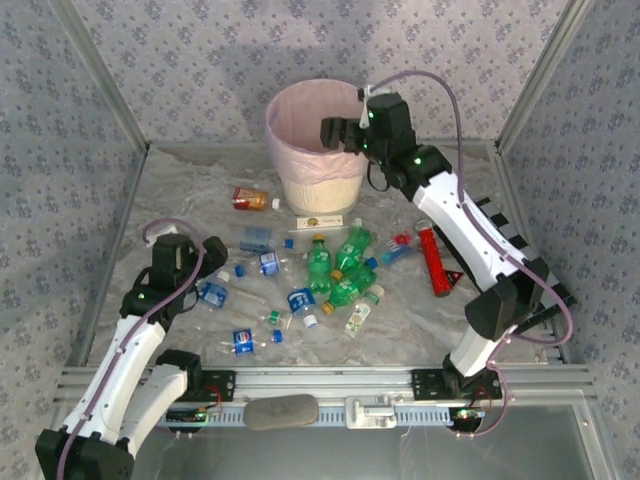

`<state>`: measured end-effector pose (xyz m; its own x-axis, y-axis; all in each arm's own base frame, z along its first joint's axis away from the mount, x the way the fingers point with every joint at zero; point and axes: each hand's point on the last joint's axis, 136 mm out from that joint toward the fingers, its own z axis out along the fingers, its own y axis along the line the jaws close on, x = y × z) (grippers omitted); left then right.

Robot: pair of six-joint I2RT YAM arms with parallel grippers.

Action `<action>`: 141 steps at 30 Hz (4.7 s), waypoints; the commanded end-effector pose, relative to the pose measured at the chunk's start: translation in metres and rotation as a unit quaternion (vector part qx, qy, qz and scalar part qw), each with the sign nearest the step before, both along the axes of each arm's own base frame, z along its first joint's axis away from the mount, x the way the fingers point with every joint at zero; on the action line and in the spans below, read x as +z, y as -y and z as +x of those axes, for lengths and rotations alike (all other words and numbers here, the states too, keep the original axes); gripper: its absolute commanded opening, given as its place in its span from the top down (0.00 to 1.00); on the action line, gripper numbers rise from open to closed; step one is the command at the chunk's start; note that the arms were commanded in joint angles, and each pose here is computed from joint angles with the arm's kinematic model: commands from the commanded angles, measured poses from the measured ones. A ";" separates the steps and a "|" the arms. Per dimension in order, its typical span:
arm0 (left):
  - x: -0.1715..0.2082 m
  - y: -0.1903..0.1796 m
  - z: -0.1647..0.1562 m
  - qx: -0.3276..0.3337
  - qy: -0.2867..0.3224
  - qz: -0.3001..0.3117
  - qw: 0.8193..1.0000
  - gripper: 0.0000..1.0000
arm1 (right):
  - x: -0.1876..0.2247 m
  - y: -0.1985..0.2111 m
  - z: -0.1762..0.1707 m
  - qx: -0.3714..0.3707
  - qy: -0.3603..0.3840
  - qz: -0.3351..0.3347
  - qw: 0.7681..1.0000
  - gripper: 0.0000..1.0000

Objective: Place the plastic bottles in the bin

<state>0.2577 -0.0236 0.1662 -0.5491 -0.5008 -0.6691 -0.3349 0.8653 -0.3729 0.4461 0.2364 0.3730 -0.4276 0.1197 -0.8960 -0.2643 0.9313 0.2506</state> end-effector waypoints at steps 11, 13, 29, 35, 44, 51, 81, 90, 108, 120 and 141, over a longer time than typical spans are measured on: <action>-0.050 -0.047 -0.025 0.067 -0.163 0.027 0.984 0.00 | -0.109 0.077 -0.056 -0.096 -0.073 -0.067 0.990 0.01; -0.055 -0.048 -0.025 0.061 -0.179 0.028 0.981 0.00 | -0.129 0.084 -0.065 -0.099 -0.088 -0.065 0.989 0.01; -0.080 -0.057 -0.020 0.056 -0.250 0.067 0.964 0.00 | -0.158 0.099 -0.078 -0.121 -0.113 -0.041 0.985 0.01; -0.074 -0.067 -0.010 0.065 -0.256 0.098 0.959 0.00 | -0.162 0.100 -0.079 -0.121 -0.114 -0.036 0.985 0.01; -0.076 -0.062 0.011 0.019 -0.292 0.110 0.950 0.00 | -0.158 0.108 -0.085 -0.132 -0.106 -0.020 0.985 0.01; -0.075 -0.043 0.003 -0.072 -0.310 0.101 0.943 0.00 | -0.158 0.119 -0.093 -0.147 -0.098 0.002 0.984 0.01; -0.133 -0.059 0.031 -0.061 -0.395 0.141 0.906 0.27 | -0.162 0.126 -0.095 -0.155 -0.100 0.028 0.982 0.01; -0.129 -0.062 0.035 -0.060 -0.385 0.147 0.909 0.58 | -0.169 0.134 -0.093 -0.167 -0.108 0.028 0.980 0.01; 0.040 -0.040 0.073 -0.036 -0.091 0.092 0.991 0.63 | -0.200 0.158 -0.094 -0.186 -0.150 0.078 0.968 0.01; 0.195 0.099 0.110 -0.178 0.162 0.036 0.970 0.63 | -0.211 0.173 -0.100 -0.204 -0.169 0.073 0.962 0.01; 0.296 0.277 0.242 -0.356 0.279 0.045 0.891 0.62 | -0.200 0.164 -0.129 -0.142 -0.148 0.080 0.975 0.01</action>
